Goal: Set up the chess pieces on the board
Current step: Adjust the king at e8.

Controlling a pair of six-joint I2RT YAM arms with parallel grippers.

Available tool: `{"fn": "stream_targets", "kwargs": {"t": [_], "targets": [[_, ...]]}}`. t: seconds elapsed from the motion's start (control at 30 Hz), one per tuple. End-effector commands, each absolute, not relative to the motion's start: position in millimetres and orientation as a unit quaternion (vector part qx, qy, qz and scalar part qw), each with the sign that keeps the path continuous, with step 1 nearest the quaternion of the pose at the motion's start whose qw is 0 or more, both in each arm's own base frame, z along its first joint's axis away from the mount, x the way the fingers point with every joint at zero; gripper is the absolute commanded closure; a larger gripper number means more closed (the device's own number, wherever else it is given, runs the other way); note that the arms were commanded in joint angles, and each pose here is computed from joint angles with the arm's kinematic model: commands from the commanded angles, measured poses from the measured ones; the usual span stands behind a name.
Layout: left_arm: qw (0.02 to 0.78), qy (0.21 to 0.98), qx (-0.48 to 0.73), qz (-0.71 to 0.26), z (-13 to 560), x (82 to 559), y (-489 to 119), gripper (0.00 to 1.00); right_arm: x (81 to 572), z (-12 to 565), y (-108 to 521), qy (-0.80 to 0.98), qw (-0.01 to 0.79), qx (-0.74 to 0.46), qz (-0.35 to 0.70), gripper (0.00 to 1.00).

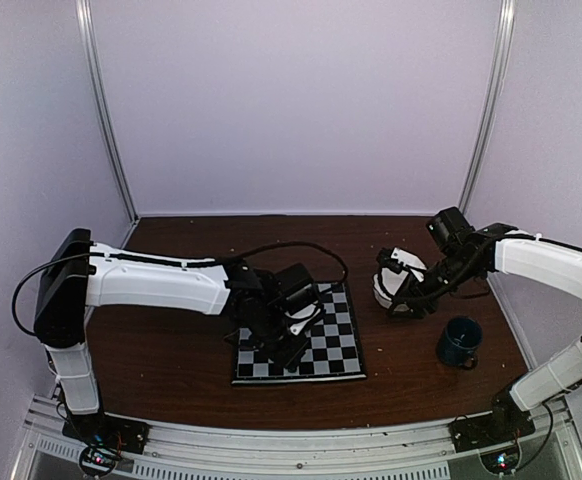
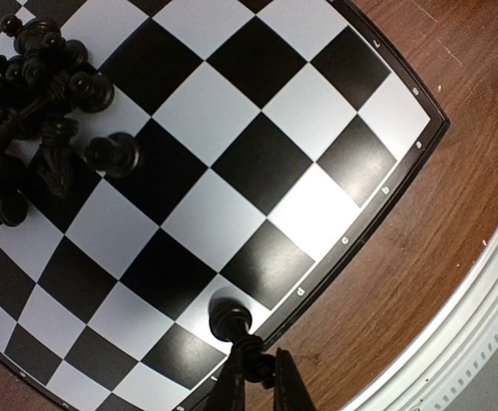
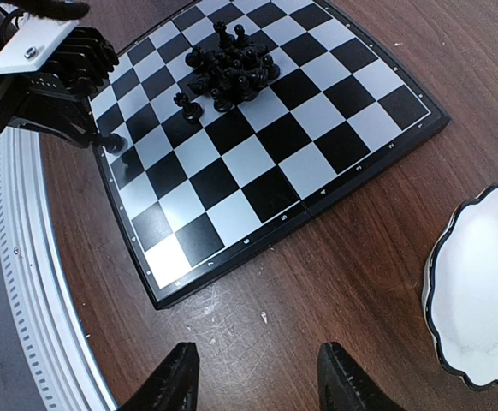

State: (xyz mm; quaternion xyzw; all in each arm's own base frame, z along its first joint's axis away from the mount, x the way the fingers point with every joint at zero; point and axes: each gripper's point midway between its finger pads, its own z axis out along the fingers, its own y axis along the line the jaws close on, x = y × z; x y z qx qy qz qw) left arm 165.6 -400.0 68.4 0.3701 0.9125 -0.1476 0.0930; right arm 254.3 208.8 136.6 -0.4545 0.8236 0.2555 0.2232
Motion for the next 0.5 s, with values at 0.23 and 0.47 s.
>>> {"fn": "stream_targets", "kwargs": {"t": [0.23, 0.47], "targets": [[0.102, 0.911, 0.365, -0.160, 78.6, 164.0, -399.5, 0.80, 256.6, 133.6, 210.0, 0.824, 0.219, -0.452, 0.261, 0.50], [0.109, 0.907, 0.375, -0.155, 88.5, 165.6, -397.2, 0.60, 256.2, 134.9, 210.5, 0.824, 0.219, -0.451, 0.263, 0.50]]}}
